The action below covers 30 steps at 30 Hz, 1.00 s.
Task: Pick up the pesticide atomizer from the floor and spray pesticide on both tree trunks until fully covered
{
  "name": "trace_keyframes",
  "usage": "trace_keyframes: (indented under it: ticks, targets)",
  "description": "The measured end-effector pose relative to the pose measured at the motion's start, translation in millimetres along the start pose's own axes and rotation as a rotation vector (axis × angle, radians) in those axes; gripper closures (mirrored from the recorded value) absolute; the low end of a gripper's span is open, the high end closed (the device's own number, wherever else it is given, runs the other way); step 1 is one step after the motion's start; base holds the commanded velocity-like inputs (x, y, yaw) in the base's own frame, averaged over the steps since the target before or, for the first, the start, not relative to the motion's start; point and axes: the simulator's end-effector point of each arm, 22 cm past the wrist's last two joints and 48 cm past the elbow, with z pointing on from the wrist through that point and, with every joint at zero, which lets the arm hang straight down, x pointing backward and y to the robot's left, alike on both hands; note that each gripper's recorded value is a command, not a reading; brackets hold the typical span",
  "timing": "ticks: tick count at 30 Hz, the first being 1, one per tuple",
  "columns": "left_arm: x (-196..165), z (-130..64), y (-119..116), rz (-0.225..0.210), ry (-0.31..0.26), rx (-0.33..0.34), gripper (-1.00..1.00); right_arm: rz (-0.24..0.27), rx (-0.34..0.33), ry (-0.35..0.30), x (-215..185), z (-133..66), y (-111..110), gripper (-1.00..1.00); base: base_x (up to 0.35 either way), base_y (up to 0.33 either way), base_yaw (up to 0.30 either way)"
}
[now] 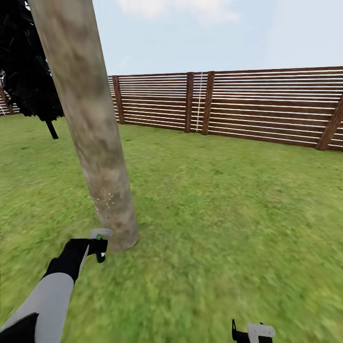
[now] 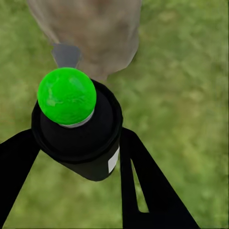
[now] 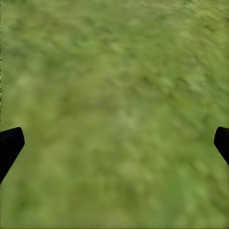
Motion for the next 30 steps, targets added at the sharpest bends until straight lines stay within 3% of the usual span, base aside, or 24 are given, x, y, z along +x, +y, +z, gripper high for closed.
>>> trace_keyframes:
  ticks: [2, 5, 9, 16, 20, 30]
  targets:
    - [0.5, 1.9, -7.6, -0.001, -0.001, -0.019, 1.00, 0.000, 0.000, 0.000, -0.2, 0.2, 0.1, -1.00, 0.000, 0.000, 0.239]
    - [-18.1, 4.9, -17.5, 0.021, -0.110, -0.026, 1.00, 0.000, 0.000, -0.001, -0.3, 0.1, 0.3, -1.00, 0.000, 0.000, 0.252]
    - [-23.6, 4.9, -20.0, 0.031, -0.142, -0.024, 1.00, 0.000, 0.000, -0.002, -0.6, 0.0, 0.2, -1.00, 0.172, -0.131, 0.040]
    - [-20.6, 6.2, -23.8, 0.032, -0.132, -0.017, 1.00, 0.000, 0.000, -0.001, -0.2, 0.0, 0.1, -1.00, 0.042, -0.260, 0.001]
    - [-4.5, 7.3, -22.7, 0.015, -0.055, -0.019, 1.00, 0.000, 0.000, -0.001, -0.3, 0.1, 0.1, -1.00, 0.000, -0.275, 0.000]
    - [-3.7, 6.7, -21.4, 0.009, -0.049, -0.020, 1.00, -0.001, -0.001, -0.001, -0.4, -0.1, 0.4, -1.00, 0.098, -0.258, 0.003]
